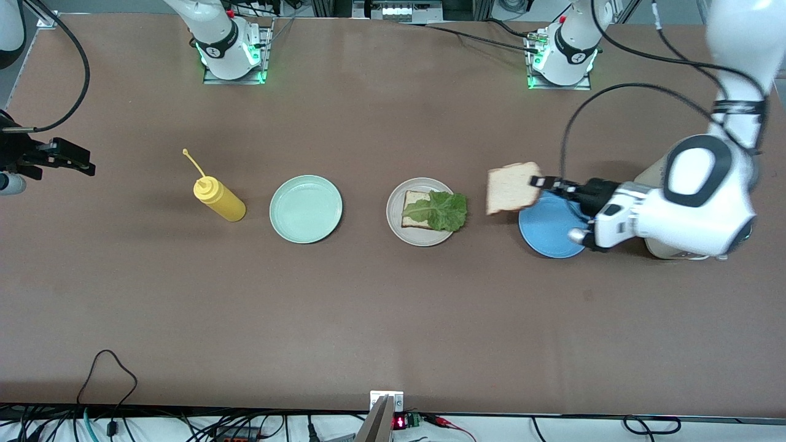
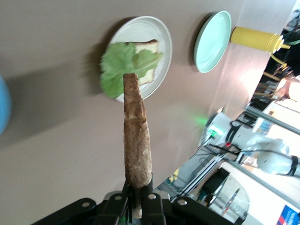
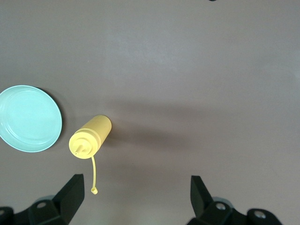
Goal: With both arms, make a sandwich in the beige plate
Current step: 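Lift the bread slice out and carry it over the beige plate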
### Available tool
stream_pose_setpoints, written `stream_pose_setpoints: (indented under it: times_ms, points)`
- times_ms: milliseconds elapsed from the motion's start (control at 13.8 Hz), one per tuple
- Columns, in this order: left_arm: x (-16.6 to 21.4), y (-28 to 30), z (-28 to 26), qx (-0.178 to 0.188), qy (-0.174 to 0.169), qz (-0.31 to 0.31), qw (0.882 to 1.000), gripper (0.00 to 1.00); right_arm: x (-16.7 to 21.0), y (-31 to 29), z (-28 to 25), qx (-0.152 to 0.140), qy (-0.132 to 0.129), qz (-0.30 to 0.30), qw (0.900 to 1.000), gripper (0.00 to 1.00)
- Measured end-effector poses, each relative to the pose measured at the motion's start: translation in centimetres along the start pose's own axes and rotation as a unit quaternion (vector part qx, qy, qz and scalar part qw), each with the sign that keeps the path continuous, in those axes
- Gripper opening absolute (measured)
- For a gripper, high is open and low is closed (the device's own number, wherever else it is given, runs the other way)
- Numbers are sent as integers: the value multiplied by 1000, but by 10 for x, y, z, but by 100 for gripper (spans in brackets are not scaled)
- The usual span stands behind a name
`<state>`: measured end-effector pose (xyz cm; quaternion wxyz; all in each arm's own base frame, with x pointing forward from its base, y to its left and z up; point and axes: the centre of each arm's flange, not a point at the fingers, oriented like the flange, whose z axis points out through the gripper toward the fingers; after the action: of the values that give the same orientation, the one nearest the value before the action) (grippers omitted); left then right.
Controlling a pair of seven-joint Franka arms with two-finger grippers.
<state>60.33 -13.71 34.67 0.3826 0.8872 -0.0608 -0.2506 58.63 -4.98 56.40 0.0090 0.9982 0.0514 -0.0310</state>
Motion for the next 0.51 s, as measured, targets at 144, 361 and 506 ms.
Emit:
stream_pose_setpoints:
  times_ms: [144, 361, 506]
  points:
    - [13, 9, 50, -18, -3, -4, 1000, 9, 0, 0, 0, 0, 0, 0, 1000, 100]
    - [33, 13, 108, -57, -11, 8, 998, 9, 0, 0, 0, 0, 0, 0, 1000, 100]
    - [45, -1, 126, -72, -5, 23, 997, 9, 0, 0, 0, 0, 0, 0, 1000, 100]
